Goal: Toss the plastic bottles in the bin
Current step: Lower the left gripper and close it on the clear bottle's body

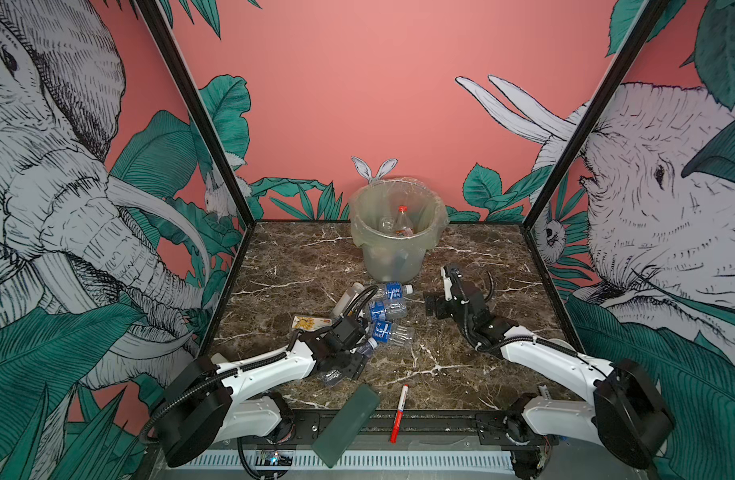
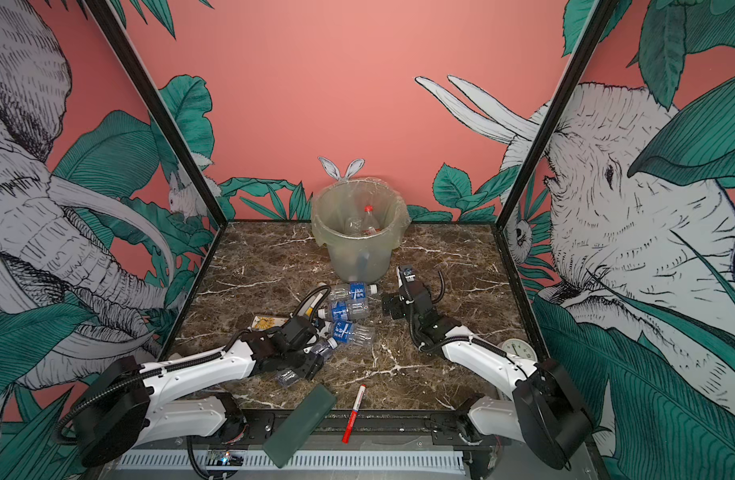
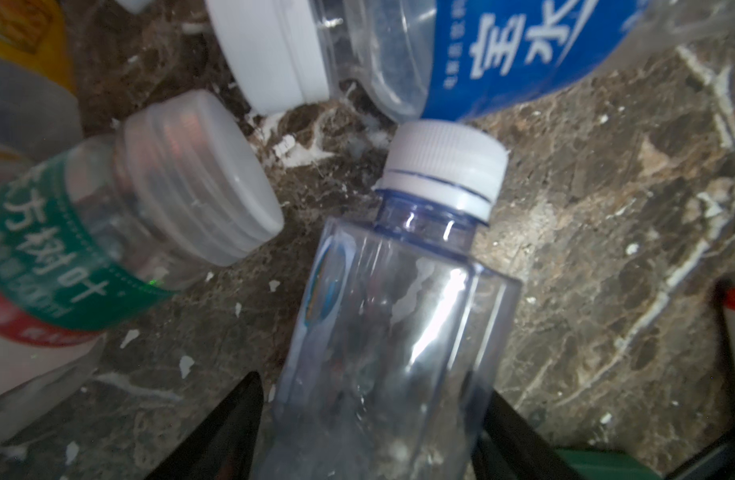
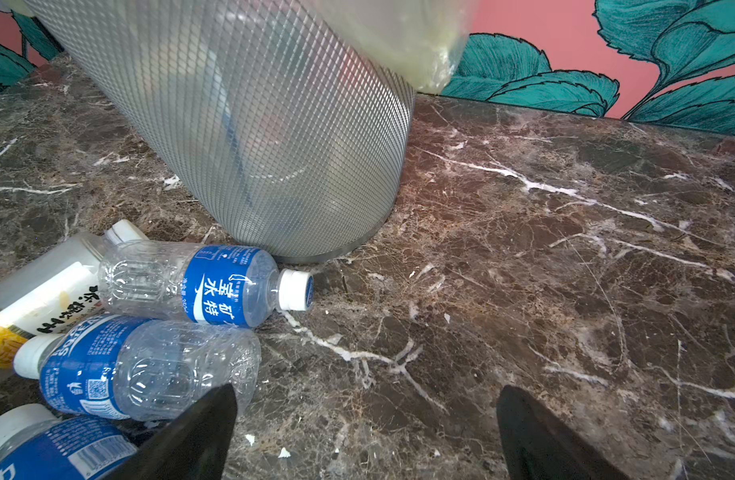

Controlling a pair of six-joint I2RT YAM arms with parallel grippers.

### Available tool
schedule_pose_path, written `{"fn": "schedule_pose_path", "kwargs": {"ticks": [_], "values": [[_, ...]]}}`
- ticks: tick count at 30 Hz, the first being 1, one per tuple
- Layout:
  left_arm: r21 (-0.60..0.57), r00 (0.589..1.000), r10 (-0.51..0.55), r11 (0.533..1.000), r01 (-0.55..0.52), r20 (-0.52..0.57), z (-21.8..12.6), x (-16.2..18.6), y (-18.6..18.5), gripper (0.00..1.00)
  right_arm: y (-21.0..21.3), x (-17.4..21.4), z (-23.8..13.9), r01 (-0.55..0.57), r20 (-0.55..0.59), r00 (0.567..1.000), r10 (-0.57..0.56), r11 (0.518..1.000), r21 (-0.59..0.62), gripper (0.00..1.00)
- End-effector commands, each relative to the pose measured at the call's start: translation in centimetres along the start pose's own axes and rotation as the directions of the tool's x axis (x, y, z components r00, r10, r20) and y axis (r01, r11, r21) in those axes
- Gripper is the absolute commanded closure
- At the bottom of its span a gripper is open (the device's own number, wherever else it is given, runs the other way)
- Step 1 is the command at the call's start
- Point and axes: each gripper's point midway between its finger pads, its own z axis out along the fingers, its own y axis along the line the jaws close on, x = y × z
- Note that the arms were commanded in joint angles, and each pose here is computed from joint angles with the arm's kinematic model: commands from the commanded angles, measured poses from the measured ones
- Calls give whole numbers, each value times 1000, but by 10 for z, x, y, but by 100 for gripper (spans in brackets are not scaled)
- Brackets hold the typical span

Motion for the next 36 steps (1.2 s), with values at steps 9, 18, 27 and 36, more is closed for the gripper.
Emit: {"fn": "schedule_pose_path", "kwargs": {"ticks": [9,18,27,36], "values": [[-21,999,32,999,-33,-12,-3,-2,-3,36,1,-18,-3,-19,46,999,20,1000,-4,0],[-22,999,36,999,-37,-14,-3,-3,-4,43,1,-17,-2,-18,43,999,18,1000,-6,0],[-14,999,31,999,-30,30,-16,-5,-5,53,2,-17,-2,-20,42,999,21,1000,-9,0],[-20,988,8,1000,-5,154,-42,-10,-5,52,3,-18,-3,-22,46,999,23,1000,-14,0]]}}
